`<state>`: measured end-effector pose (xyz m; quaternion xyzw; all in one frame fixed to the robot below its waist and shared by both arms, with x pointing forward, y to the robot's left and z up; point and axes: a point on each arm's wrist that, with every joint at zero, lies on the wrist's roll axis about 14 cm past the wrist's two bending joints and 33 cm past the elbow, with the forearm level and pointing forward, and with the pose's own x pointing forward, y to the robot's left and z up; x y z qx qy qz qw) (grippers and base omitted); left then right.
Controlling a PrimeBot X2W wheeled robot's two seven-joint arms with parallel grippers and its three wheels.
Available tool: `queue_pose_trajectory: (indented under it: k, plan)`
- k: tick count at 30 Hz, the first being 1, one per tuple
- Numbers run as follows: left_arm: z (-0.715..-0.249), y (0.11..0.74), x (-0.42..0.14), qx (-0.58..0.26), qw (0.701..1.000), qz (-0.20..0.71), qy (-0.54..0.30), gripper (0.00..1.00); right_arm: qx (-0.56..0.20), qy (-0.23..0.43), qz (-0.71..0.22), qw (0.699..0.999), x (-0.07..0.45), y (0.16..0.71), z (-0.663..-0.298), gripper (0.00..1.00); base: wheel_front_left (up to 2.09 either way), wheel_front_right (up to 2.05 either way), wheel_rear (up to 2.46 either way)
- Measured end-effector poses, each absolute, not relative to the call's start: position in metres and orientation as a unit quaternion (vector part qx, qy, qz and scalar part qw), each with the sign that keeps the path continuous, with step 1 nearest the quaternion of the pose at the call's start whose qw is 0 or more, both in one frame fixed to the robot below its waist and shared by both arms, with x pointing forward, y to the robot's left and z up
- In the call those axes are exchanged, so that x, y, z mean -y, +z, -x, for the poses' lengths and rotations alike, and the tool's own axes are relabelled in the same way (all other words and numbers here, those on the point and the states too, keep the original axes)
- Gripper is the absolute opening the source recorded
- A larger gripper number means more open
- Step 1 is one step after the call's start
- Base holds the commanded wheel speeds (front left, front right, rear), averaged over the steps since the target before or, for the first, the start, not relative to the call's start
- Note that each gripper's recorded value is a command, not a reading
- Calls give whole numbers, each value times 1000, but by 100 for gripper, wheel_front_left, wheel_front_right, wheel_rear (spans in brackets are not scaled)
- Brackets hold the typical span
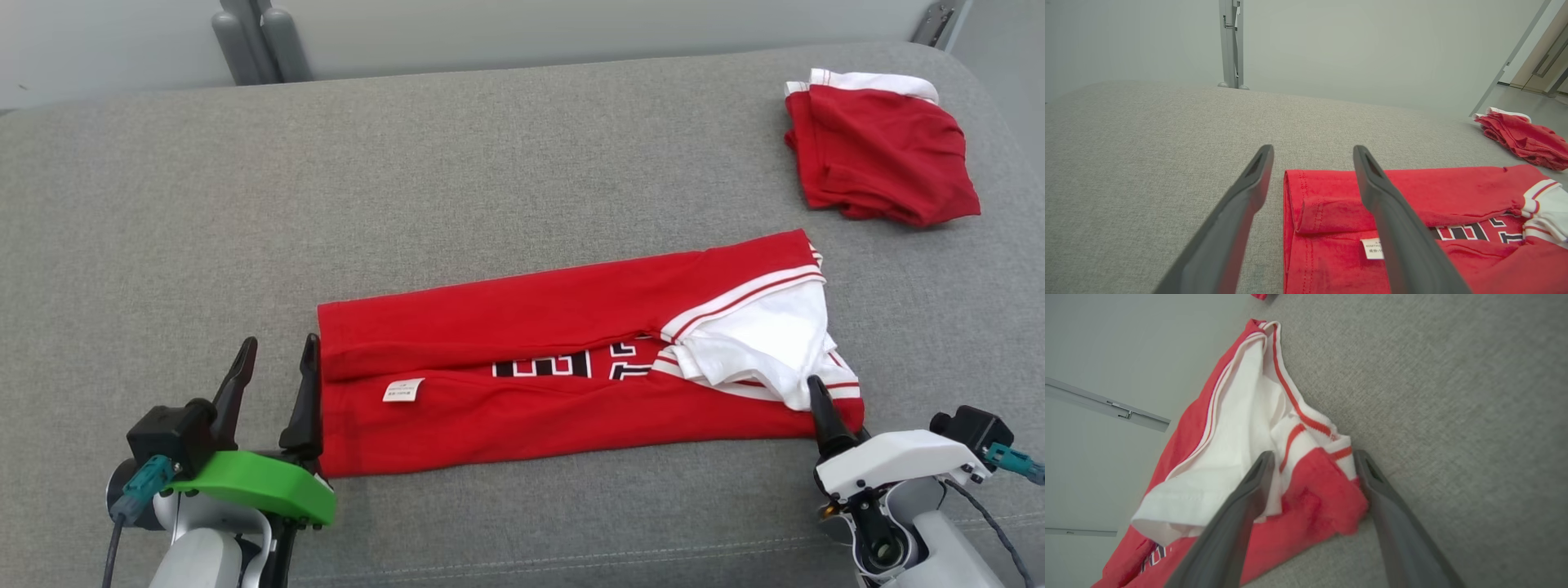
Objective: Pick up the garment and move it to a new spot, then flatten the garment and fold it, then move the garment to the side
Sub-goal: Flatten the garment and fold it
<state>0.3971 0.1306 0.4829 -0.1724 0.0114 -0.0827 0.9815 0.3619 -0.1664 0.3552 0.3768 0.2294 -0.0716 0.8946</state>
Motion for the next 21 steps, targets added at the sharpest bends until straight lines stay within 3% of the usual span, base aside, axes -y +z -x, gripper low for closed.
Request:
queue_pose_trajectory:
  k: [21]
  plan:
    - [-395, 483, -121, -13, 981, 166, -100, 100, -230, -38, -388, 892, 146, 365, -362, 100, 0, 0, 0]
